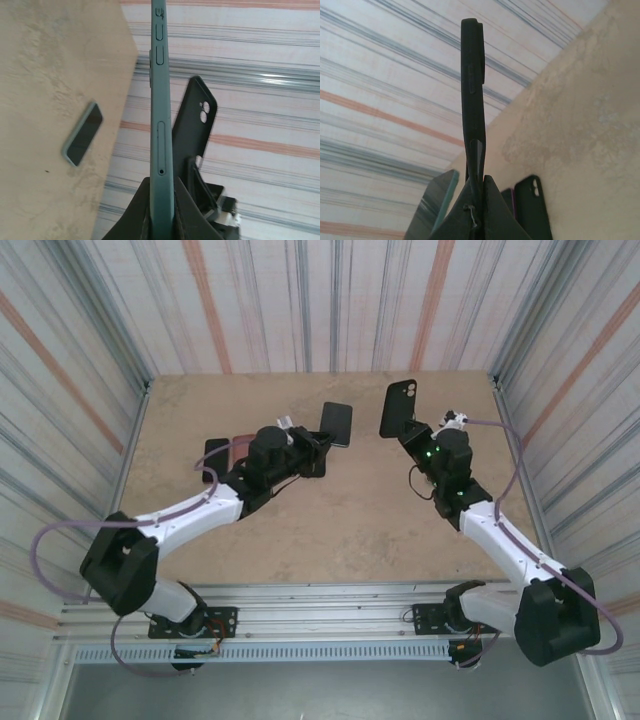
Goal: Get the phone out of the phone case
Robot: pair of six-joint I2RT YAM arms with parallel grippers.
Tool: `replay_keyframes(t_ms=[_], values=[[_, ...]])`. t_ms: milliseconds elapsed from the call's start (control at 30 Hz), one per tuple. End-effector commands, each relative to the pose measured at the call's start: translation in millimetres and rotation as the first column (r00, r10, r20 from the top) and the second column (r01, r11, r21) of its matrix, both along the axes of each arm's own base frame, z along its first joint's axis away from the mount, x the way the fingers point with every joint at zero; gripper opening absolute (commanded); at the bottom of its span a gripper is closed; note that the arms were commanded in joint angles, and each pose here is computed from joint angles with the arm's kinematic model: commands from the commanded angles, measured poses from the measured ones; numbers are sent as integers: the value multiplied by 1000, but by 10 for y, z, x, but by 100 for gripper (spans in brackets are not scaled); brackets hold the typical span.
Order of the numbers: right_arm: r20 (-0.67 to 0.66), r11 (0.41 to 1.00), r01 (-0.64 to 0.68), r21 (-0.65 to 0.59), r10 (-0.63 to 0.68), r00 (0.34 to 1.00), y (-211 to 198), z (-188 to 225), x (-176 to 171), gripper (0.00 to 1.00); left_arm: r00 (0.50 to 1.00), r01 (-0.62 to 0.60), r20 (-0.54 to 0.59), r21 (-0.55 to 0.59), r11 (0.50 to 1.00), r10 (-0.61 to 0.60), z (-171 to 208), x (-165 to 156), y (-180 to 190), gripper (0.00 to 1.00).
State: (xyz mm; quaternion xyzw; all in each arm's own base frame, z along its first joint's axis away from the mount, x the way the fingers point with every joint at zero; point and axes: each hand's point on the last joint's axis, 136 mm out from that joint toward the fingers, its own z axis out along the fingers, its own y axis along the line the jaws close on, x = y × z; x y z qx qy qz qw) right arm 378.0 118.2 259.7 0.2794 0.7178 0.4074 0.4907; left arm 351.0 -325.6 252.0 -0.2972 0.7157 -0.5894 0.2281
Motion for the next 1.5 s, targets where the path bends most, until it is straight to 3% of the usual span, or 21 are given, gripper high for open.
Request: replay_keyframes(t_ms=[0,667,1167,1467], values=[[-113,986,-152,62,158,981,110,-259,-88,0,993,-24,117,-14,1000,26,105,153,-108,0],[-255,969,-170,180,213,943,-106,-990,213,0,995,-62,85,87,994,55,-1021,708,-637,0],[-295,954,-193,228,257,920,-9,-1260,270,0,998,-51,34,98,994,48,-1546,849,-644,0],[-323,943,-193,271,278,905,100,-1365,275,0,995,-85,-43,105,991,90,-1780,845,-530,11]])
